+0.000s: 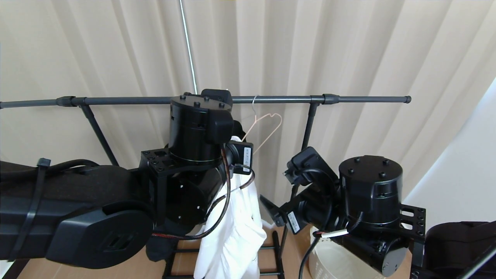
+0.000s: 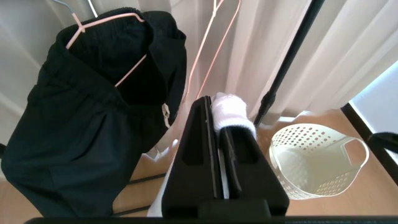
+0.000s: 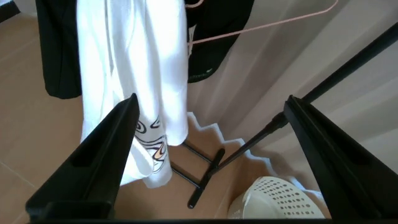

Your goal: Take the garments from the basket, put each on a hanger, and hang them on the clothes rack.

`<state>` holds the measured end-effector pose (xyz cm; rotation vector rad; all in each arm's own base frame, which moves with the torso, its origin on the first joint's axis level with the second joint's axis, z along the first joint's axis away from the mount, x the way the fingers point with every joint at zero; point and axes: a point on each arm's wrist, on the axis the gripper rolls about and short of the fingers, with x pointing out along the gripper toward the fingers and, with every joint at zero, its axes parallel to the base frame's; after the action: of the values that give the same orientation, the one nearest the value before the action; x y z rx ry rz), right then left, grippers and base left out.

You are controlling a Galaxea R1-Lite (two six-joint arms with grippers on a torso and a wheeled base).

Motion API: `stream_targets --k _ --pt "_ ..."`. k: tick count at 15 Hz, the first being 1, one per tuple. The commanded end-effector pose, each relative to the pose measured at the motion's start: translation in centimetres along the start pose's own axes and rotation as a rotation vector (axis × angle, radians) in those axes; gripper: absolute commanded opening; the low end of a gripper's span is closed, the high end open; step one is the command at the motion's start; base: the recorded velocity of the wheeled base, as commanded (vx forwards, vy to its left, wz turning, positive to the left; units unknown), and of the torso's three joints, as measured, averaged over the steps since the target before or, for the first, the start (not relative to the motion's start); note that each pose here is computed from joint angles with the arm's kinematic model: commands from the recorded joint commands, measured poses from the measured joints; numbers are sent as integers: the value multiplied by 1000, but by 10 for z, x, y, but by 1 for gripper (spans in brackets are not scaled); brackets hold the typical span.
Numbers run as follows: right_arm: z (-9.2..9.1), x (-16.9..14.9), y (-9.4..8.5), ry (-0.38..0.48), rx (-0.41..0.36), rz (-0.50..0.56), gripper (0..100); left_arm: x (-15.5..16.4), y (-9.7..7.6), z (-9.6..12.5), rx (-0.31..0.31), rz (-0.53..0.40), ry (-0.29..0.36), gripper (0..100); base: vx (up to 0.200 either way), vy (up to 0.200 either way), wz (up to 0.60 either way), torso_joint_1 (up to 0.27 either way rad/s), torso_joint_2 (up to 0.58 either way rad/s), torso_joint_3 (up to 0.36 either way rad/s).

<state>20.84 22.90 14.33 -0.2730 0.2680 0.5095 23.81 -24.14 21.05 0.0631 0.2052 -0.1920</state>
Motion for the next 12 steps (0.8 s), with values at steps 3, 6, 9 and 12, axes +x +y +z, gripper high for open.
stream_targets --k 3,6,9,12 --pt "-8 9 8 32 17 18 100 2 -2 -1 2 -1 2 0 0 0 0 0 0 0" --pt "-5 10 19 11 72 45 100 2 -4 -3 6 -6 5 0 0 0 0 0 0 0" --pt "-7 19 26 -36 84 48 100 2 -6 0 3 -12 -1 0 0 0 0 0 0 0" --pt "-5 21 26 -45 87 47 100 0 -8 0 2 -19 -4 0 0 0 0 0 0 0"
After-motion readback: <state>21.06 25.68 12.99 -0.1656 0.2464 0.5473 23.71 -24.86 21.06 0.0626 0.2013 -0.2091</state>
